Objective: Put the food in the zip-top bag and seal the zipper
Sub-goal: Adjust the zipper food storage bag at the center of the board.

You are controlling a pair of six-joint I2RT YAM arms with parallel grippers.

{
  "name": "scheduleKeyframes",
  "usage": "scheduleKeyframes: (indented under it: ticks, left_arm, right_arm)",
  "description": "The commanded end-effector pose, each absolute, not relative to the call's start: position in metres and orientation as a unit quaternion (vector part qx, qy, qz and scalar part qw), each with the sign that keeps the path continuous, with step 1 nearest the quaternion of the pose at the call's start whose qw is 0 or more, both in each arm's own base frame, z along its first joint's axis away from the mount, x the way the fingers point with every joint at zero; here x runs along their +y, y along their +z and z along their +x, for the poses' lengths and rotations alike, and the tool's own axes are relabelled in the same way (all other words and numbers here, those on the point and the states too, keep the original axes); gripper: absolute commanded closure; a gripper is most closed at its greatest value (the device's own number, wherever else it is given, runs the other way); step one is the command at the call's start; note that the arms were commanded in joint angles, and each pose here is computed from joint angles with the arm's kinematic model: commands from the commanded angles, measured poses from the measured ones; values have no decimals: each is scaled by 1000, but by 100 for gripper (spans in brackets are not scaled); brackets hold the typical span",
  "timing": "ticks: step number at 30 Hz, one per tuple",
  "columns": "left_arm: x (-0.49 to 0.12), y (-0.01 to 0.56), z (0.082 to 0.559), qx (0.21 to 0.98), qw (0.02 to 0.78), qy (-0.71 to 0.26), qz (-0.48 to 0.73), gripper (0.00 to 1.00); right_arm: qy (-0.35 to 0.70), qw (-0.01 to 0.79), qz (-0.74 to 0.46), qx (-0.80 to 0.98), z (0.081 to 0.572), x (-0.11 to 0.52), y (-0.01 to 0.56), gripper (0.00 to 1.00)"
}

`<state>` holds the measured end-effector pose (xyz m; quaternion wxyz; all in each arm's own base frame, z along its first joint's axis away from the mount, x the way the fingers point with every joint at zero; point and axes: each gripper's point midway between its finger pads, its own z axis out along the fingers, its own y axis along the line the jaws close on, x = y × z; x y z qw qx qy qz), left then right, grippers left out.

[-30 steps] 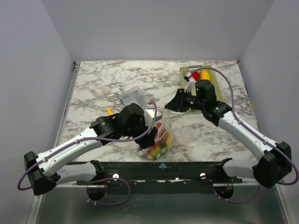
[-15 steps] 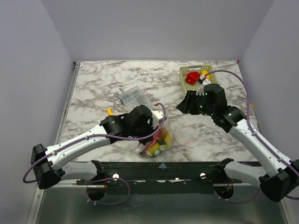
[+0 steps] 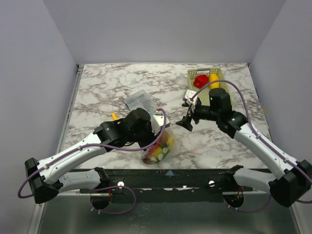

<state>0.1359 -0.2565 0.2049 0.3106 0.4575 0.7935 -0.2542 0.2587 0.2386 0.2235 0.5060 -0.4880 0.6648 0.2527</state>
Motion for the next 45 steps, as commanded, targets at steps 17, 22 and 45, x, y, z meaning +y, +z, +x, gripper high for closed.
scheduleKeyframes:
  ticks: [17,22,45]
  left_arm:
    - [-329,315,138,759,322,-411,389,100]
    - [-302,191,161,856,170,-362,329,100]
    - [-270,231,203,904,230,-342,112,100]
  right_arm:
    - [-34,597,81,797,400,77,307,0]
    - [10,605,53,794,367,79,321,0]
    - [309,494,-183,792,258,239,283,0]
